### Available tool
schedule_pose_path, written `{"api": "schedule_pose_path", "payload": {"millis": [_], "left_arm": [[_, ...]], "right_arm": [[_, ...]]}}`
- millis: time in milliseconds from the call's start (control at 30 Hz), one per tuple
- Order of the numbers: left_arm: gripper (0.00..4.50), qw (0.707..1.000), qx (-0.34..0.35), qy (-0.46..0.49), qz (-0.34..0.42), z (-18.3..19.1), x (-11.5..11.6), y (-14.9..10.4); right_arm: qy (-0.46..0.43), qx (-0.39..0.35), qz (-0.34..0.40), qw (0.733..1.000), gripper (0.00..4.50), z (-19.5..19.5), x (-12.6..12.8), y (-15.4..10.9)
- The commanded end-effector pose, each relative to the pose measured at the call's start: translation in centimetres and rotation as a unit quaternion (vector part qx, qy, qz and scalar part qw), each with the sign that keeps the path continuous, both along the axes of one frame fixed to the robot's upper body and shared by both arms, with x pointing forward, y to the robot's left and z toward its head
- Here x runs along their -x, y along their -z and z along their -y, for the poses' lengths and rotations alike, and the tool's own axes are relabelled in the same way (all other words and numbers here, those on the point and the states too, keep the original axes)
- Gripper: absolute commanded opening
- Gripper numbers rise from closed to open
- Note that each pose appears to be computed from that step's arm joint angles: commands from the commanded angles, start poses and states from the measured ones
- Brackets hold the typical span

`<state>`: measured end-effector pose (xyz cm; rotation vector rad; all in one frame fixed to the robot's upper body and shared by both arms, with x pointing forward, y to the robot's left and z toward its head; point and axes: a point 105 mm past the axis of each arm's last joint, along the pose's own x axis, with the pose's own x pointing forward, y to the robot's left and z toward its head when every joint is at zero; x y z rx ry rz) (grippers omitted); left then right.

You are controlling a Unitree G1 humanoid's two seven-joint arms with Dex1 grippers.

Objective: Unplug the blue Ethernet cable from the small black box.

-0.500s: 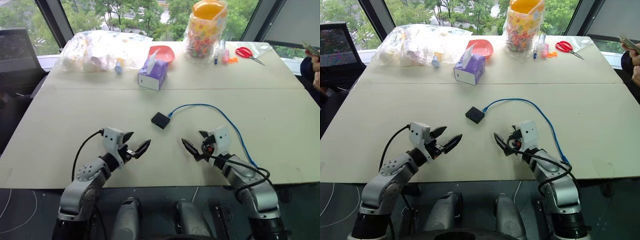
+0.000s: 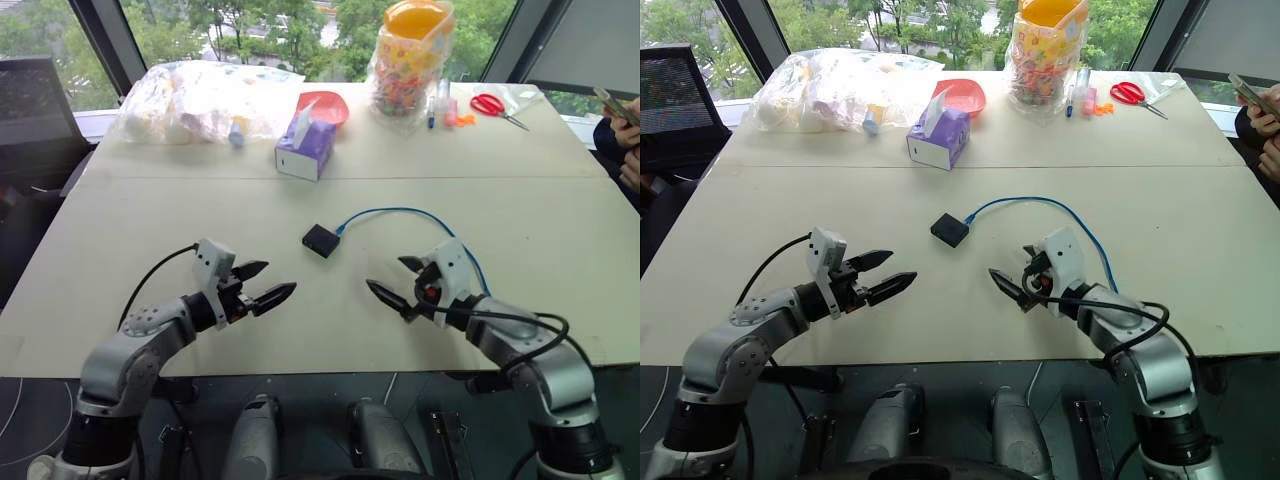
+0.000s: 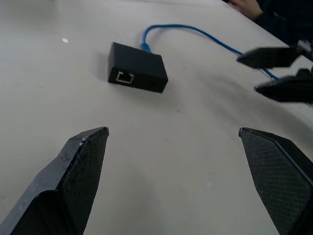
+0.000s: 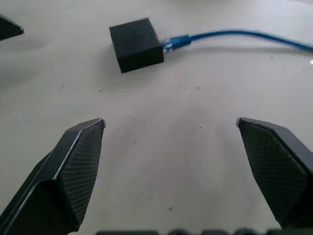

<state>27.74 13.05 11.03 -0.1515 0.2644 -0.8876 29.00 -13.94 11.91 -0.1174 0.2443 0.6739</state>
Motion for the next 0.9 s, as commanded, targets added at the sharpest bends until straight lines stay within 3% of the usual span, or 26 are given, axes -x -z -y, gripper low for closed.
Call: {"api": "schedule_pose_path", "payload": {"millis": [33,233,367,633,767,900], "left_arm": [[4.48,1.0,0.017,0.022,0.008,0.0,-0.1,-1.4],[4.48,0.999,0.004,0.035,0.004,-0.7,-0.3,-1.4],[4.48,0.999,0.002,0.042,0.013,-0.9,-0.4,-2.1],[4.48,0.999,-0.001,0.014,0.042,-1.5,-1.3,-3.2],[4.48,0.999,-0.003,0.006,0.046,-1.6,-0.9,-3.3],[4.48,0.999,-0.013,-0.004,0.049,-1.7,-0.2,-3.0]], "right_arm": [[-0.049,0.007,0.034,0.998,4.5,-0.8,0.2,-2.9],[-0.151,0.07,0.047,0.985,4.5,-1.5,0.5,-5.0],[-0.246,0.187,-0.025,0.951,4.5,-1.6,-0.4,-4.6],[-0.342,0.338,0.012,0.877,4.5,-2.1,-7.8,-7.4],[-0.367,0.418,0.01,0.831,4.5,-3.8,-11.1,-7.1],[-0.371,0.452,-0.001,0.811,4.5,-6.4,-12.4,-6.1]]}}
